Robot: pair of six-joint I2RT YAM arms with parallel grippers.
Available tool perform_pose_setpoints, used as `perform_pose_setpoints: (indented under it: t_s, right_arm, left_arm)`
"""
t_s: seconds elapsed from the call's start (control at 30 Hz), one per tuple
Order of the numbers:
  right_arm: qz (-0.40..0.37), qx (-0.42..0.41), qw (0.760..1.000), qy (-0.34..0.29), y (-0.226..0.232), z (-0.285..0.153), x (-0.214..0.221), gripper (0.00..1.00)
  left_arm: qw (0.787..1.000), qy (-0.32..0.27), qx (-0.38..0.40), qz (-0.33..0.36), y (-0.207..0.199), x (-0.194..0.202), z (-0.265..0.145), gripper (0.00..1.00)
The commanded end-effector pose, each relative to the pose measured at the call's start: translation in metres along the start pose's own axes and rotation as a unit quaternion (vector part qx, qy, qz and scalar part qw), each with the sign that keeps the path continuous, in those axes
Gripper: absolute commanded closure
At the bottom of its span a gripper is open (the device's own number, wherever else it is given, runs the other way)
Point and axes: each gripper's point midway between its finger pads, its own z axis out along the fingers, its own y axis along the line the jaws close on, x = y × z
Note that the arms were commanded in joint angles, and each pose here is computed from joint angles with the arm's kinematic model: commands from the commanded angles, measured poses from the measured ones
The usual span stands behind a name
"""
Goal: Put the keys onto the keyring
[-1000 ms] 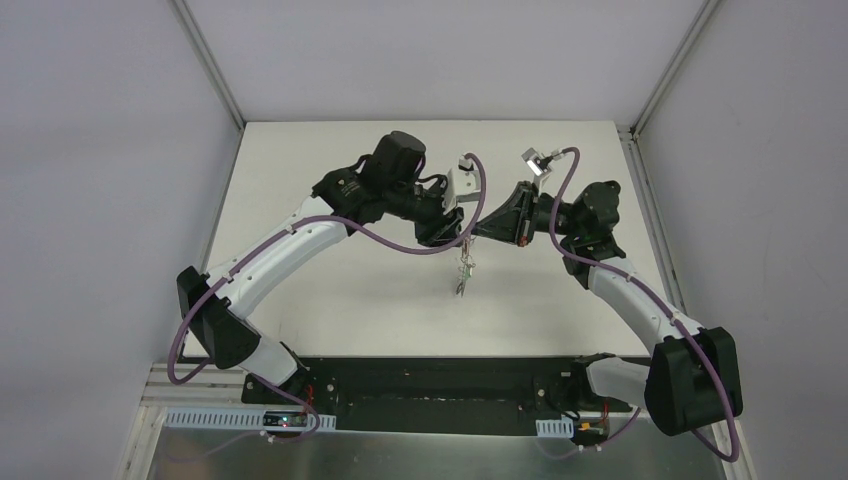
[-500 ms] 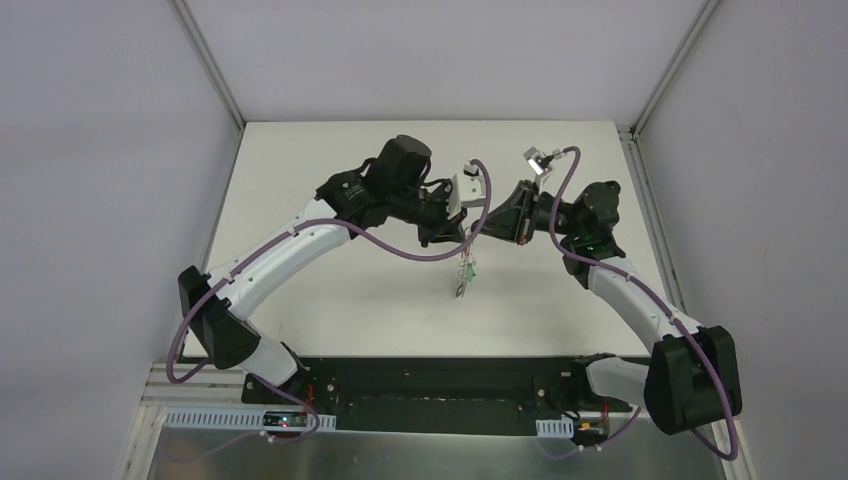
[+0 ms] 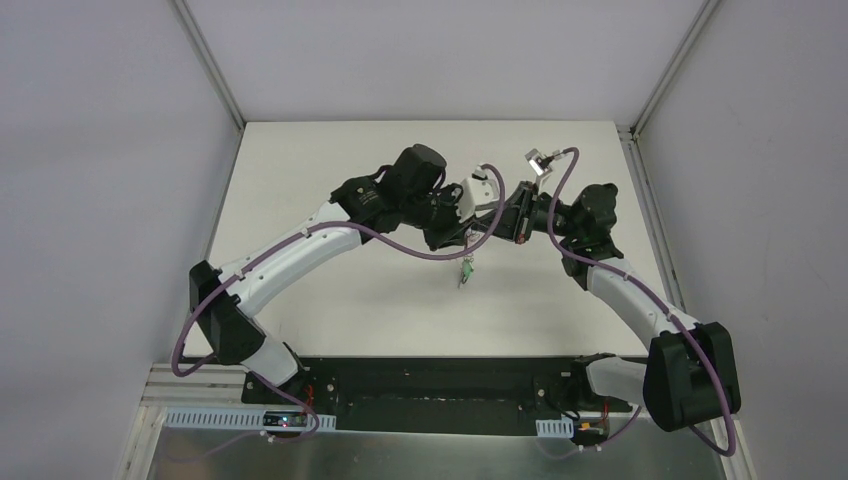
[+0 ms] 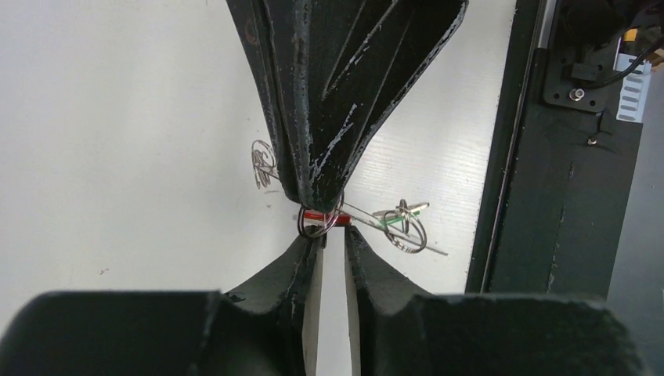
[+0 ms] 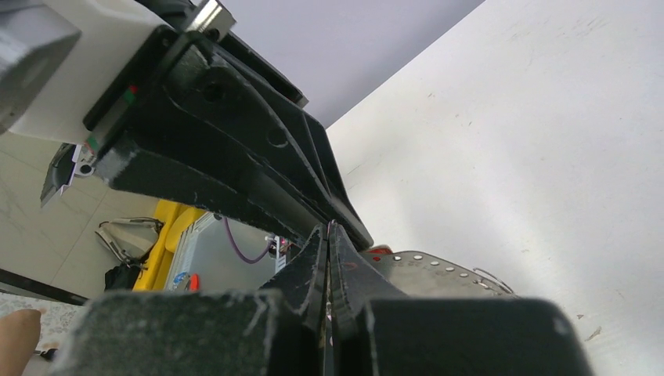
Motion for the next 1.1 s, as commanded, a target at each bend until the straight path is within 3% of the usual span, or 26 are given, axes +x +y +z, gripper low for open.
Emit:
perform_pose_setpoints:
  t_s: [0.0, 0.33, 0.63, 1.07]
  right_arm:
    - [-0.039, -0.007, 0.999, -0.023, 0.007, -0.001, -0.015, 1.0]
    - [-0.059, -0.014, 0.998, -0.013, 0.009, -0.005, -0.011, 1.0]
    - [-0.09, -0.046, 0.995, 0.015, 0.019, -0.009, 0.0, 1.0]
    - [-0.093, -0.065, 0.993, 0.021, 0.028, -0.011, 0.003, 1.0]
  left_arm:
    - [1.0, -0.009, -0.001, -0.012, -0.003, -0.012, -0.002, 0.81]
    - [1.0, 0.003, -0.006, -0.005, -0.003, -0.003, -0.017, 0.7]
    - [0.996, -0.051, 0.065, -0.046, -0.012, -0.02, -0.028, 0.56]
    - [0.983, -0.099, 0.138, -0.075, -0.019, -0.035, -0.013, 0.52]
